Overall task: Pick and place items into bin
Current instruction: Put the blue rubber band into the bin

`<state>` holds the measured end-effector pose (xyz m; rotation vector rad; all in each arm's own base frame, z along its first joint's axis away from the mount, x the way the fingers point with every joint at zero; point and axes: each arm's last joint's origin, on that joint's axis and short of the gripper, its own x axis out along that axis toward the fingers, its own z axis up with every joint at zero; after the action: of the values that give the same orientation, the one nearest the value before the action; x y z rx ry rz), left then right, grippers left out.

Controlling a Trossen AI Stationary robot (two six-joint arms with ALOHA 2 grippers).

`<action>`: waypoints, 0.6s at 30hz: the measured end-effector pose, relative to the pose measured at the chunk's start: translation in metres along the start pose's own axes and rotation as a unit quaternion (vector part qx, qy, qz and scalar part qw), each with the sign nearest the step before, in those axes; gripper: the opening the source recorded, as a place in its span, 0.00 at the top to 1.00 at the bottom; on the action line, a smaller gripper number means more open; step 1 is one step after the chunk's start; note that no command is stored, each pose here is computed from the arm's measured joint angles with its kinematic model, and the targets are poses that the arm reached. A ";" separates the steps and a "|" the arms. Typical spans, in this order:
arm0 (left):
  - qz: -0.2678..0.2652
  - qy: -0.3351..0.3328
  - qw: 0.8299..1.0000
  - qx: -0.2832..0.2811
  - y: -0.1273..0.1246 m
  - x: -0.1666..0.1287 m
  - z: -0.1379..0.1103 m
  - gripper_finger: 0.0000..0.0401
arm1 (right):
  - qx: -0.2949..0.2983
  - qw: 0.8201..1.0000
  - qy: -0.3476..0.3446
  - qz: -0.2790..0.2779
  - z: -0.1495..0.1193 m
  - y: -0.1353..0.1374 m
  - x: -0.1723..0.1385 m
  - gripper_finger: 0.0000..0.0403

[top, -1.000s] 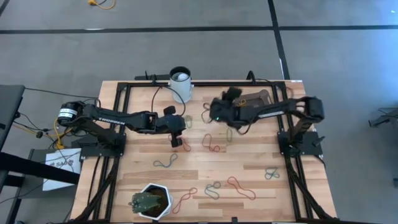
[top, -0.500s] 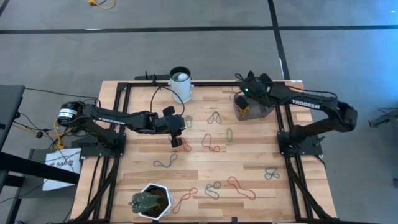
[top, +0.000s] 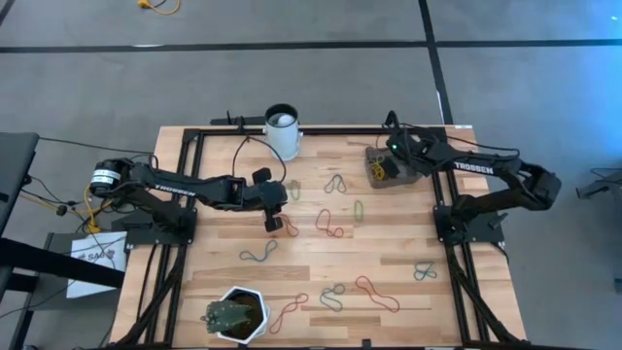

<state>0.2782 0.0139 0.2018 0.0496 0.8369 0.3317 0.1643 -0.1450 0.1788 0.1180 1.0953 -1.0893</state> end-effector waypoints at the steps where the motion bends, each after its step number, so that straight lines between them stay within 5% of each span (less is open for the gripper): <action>1: 0.000 -0.002 1.000 0.000 0.000 0.000 0.000 0.79 | 0.001 1.000 0.004 -0.002 -0.002 -0.001 0.002 1.00; 18: 0.000 -0.009 1.000 -0.002 0.000 0.000 0.002 0.79 | 0.066 0.997 0.017 -0.028 -0.003 -0.016 0.009 1.00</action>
<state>0.2795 0.0140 0.2029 0.0480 0.8188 0.3325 0.1508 -0.1573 0.1769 0.2117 1.0631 -1.2146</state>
